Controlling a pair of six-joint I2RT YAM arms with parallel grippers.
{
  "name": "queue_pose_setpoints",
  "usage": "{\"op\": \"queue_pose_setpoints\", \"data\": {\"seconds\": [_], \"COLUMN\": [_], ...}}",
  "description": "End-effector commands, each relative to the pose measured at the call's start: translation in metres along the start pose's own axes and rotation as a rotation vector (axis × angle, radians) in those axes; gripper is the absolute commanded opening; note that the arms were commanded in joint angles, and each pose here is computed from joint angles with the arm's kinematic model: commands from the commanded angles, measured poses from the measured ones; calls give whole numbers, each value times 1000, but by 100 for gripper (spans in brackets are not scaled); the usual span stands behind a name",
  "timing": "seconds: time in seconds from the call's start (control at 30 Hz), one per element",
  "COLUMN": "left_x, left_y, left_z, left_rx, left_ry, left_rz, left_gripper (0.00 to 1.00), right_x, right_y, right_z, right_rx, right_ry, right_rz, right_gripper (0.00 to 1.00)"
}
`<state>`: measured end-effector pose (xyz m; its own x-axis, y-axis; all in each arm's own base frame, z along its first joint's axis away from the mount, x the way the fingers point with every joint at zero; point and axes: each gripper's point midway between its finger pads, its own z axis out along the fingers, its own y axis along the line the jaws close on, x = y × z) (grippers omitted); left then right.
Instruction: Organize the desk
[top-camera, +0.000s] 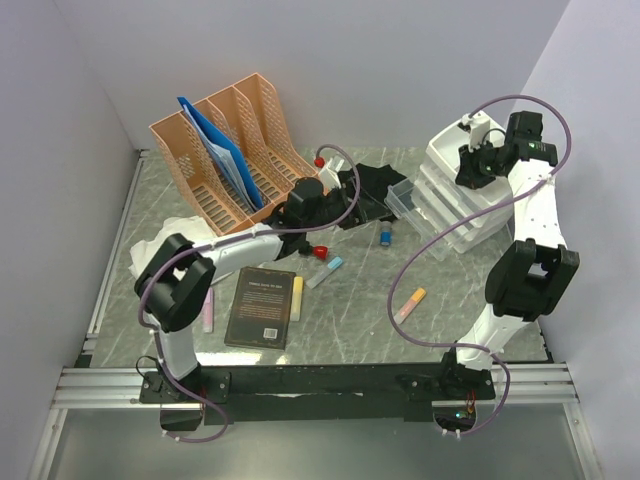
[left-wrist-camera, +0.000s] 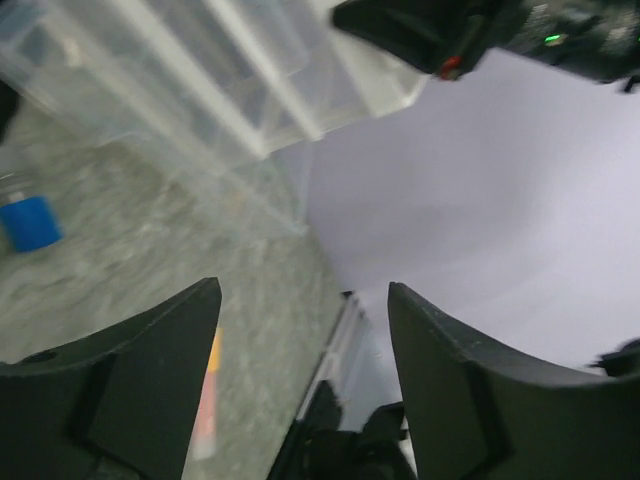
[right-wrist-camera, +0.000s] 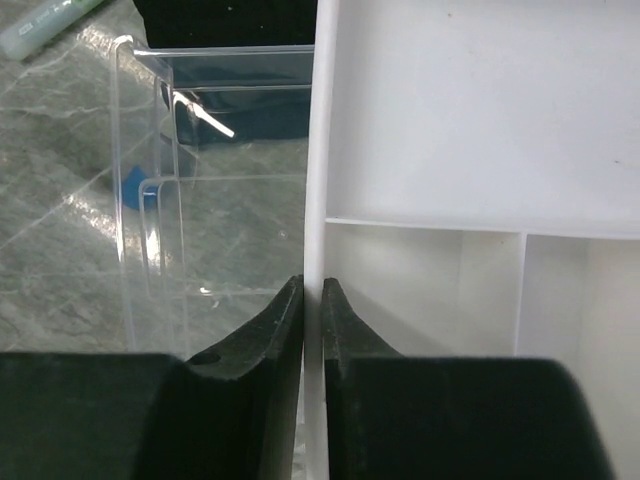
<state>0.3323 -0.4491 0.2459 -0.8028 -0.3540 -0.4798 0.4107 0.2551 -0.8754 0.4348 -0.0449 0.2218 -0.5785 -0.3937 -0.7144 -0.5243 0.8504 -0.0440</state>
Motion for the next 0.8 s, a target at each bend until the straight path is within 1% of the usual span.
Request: {"op": "queue_pose_setpoints", "data": {"seconds": [0.0,0.03,0.07,0.1,0.13,0.17,0.2,0.23,0.27,0.3,0.33,0.37,0.43,0.5,0.53,0.57,0.63,0.67,0.7,0.77], "left_x": [-21,-24,-29,-34,-45,-48,-53,-64,-67,-71,-76,-80,-89,-91,-98,-95,-100,-97,-101,-98], "left_y": [-10,-15,-16,-18,-25,-26,-27,-35,-34,-34,-42,-36,-40,-33,-40,-33,-40,-33,-38,-30], "left_z": [-19,-27,-31,-36,-46,-51,-57,-69,-75,-81,-90,-97,-113,-125,-136,-142,-158,-163,-172,-180], "left_rx": [-118,-141,-158,-172,-198,-213,-233,-254,-274,-291,-289,-328,-342,-369,-362,-377,-374,-392,-388,-408], "left_ry": [-26,-26,-41,-53,-94,-109,-128,-173,-190,-206,-226,-246,-282,-299,-329,-332,-372,-375,-400,-407], "left_rz": [207,229,252,295,318,337,375,394,408,432,443,448,448,428,426,420,414,407,406,396], "left_gripper": [77,78,82,83,85,89,93,94,99,99,99,100,100,99,99,99,99,100,99,99], "right_x": [34,26,25,20,13,12,7,3,1,-3,-6,-8,-15,-20,-26,-29,-37,-39,-42,-49], "right_y": [-13,-13,-10,-9,-8,-5,-4,-4,-1,1,1,3,5,8,9,12,17,21,23,35], "right_z": [-10,-16,-20,-25,-30,-34,-39,-44,-47,-52,-56,-60,-68,-76,-81,-85,-90,-93,-96,-99], "right_rx": [58,61,52,55,59,55,60,66,64,67,73,75,86,92,98,97,96,94,93,73], "right_ry": [130,113,116,106,90,90,79,69,67,57,49,47,31,23,12,5,-16,-21,-26,-42], "right_rz": [-13,-25,-22,-25,-34,-33,-37,-41,-40,-44,-47,-44,-55,-59,-67,-69,-79,-85,-91,-114], "right_gripper": [25,28,31,38,40,43,49,53,55,57,59,60,62,63,64,64,65,65,66,66]}}
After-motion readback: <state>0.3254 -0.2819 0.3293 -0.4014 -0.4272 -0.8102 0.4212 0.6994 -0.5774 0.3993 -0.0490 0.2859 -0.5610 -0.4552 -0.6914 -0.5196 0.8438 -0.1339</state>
